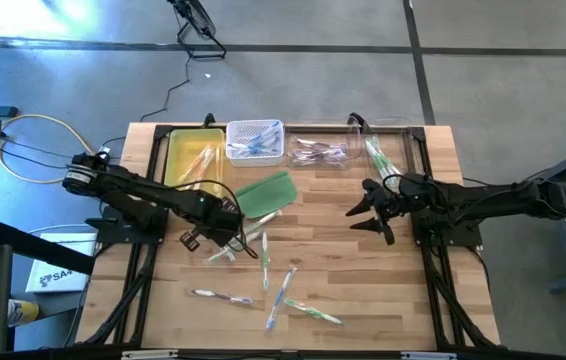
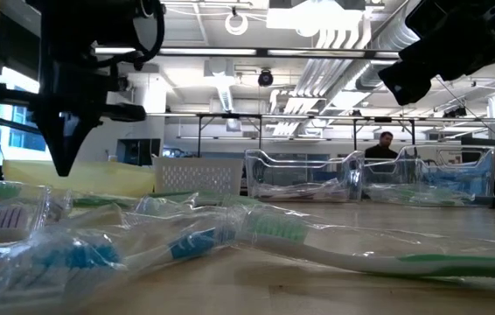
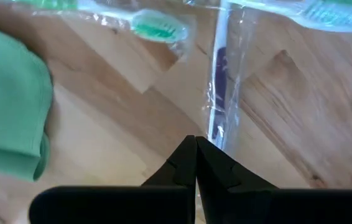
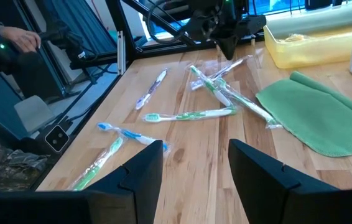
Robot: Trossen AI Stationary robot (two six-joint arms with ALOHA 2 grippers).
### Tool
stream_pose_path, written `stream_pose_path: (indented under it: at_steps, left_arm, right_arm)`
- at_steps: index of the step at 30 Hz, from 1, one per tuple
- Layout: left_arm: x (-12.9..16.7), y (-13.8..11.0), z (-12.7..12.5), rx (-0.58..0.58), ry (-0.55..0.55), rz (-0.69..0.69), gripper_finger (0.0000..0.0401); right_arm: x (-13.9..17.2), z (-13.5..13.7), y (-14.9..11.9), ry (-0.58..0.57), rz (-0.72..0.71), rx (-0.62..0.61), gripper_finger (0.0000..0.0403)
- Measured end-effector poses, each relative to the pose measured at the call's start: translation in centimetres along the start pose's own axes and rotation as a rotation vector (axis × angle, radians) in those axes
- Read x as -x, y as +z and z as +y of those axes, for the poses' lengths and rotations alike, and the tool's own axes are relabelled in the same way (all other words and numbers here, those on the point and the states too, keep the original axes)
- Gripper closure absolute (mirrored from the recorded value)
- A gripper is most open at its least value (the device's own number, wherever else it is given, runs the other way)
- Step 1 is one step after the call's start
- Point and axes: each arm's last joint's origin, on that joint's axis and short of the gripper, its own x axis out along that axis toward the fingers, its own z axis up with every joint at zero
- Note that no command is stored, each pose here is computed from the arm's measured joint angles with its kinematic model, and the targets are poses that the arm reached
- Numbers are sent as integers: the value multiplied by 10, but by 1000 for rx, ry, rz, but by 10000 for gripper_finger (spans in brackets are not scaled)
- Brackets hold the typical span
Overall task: Pick & Place Toothbrushes
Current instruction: Put the violet toothbrush into the left transparent bin
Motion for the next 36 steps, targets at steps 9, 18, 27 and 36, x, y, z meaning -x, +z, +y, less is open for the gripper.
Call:
stream_pose_path:
  at_steps: [9, 18, 27, 36]
  left_arm:
    - [-2, 2, 1, -101, -22, -20, 401]
    - [-2, 3, 1, -65, -28, -28, 351]
    - [-2, 3, 0, -44, -41, -37, 273]
    - [-2, 6, 2, -23, -22, -76, 269]
  right_arm:
    - [0, 0, 3, -11, -33, -19, 227]
    - [0, -3, 3, -120, -49, -29, 227]
    - [0, -3, 3, -120, -42, -32, 227]
    - [0, -3, 1, -122, -22, -37, 227]
